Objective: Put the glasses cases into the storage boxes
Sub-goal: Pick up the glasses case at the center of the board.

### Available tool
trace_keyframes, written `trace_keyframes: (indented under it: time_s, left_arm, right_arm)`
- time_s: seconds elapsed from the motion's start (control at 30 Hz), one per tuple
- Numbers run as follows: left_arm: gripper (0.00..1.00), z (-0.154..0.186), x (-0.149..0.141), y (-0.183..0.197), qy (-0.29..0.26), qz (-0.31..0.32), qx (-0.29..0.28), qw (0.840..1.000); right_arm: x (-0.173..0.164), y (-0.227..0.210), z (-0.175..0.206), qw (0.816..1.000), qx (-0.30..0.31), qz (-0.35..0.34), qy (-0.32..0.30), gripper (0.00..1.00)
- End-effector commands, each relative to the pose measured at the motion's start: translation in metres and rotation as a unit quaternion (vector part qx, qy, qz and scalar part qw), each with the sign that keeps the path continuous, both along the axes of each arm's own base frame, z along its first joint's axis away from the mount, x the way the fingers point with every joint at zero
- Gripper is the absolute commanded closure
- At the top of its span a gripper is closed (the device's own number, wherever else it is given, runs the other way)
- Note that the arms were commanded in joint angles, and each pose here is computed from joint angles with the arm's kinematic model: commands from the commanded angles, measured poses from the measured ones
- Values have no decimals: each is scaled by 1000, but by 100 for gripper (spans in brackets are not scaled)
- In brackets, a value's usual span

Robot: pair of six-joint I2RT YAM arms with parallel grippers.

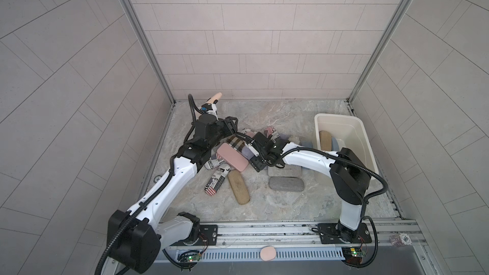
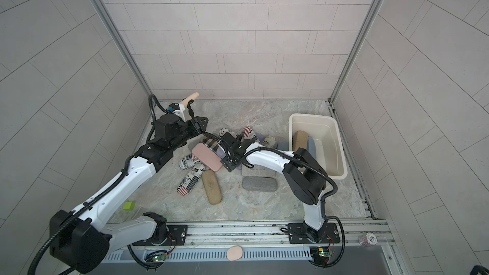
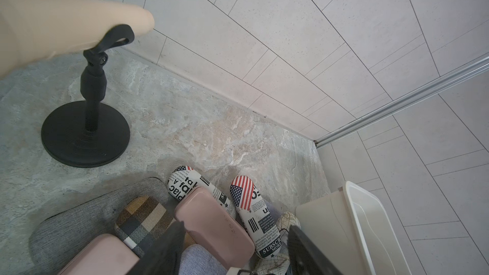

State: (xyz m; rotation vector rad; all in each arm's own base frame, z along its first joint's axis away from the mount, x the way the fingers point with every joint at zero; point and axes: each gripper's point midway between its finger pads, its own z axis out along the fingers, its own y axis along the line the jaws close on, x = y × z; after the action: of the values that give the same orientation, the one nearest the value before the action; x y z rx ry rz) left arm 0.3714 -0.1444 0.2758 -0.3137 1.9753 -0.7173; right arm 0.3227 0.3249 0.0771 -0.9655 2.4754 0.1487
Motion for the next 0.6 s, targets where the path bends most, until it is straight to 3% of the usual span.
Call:
trace_keyframes:
  time_s: [0.0, 0.57]
  left_arm:
    - [32, 6, 2, 0, -12, 1, -16, 1000]
    - [32, 0, 6, -3, -4, -8, -22, 1000]
  right_arm:
    - [7, 2, -2, 1000, -1, 12, 3, 22]
    - [14, 9, -32, 999, -10, 20, 27, 27]
